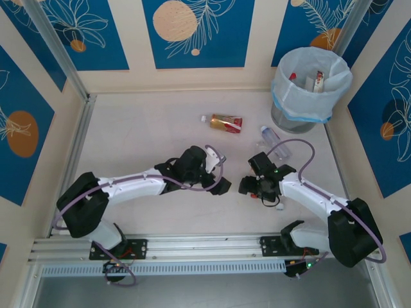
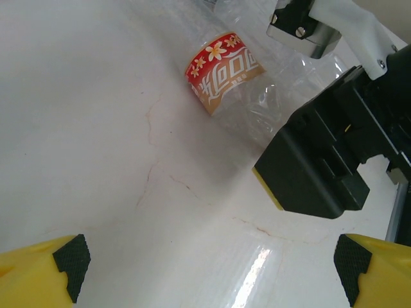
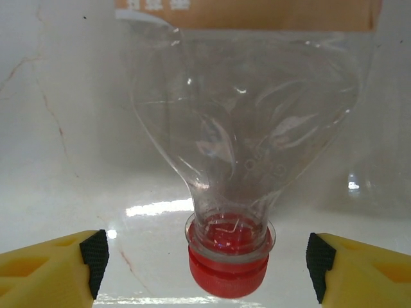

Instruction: Put the plastic bottles in the bin

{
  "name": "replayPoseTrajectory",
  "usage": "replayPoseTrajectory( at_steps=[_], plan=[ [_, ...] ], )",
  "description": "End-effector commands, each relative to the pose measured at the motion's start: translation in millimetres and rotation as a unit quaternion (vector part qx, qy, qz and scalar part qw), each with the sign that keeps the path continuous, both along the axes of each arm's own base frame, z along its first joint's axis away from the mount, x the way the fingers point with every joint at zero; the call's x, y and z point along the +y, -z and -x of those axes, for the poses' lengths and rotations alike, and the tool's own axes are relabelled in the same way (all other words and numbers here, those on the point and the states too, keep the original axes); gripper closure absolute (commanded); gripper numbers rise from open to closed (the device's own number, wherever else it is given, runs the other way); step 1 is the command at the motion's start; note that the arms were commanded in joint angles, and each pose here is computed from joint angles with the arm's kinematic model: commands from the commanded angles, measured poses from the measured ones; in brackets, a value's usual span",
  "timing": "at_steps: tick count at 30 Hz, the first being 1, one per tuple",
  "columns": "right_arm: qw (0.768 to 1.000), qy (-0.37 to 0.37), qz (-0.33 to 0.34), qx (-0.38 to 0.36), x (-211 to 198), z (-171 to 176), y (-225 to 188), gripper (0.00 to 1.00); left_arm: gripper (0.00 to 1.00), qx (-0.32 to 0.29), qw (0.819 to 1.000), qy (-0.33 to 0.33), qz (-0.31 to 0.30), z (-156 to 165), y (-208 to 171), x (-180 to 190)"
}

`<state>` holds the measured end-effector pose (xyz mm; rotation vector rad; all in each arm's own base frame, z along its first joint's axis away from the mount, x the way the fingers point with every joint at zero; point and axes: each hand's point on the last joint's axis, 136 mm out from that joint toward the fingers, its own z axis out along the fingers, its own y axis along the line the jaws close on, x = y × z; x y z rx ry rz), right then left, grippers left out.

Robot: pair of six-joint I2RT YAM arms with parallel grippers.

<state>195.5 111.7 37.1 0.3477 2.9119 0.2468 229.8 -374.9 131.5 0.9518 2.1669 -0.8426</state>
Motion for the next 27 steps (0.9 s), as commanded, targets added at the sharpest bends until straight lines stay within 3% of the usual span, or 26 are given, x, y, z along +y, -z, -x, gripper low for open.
replayPoseTrajectory(
  at_steps=[1,12,22,27],
  plan=[
    [1.0,0.007,0.009,-0.007,-1.7,-1.8,8.2,0.21,0.01,-0.008,1.0,-0.01,0.024,-5.9,-14.4,-14.5],
    [1.0,0.017,0.001,-0.013,-1.9,0.3,21.7,0.27,0.01,-0.005,1.0,-0.016,0.021,-6.9,-11.8,-17.4],
    [1.0,0.019,0.005,-0.02,-3.5,0.5,24.7,0.4,0.01,-0.006,1.0,-0.022,0.02,-6.9,-10.3,-15.6],
    [0.999,0.032,0.014,-0.019,-7.9,1.2,25.7,0.51,0.01,-0.01,0.999,-0.024,0.024,-7.4,-12.2,-15.1]
  ],
)
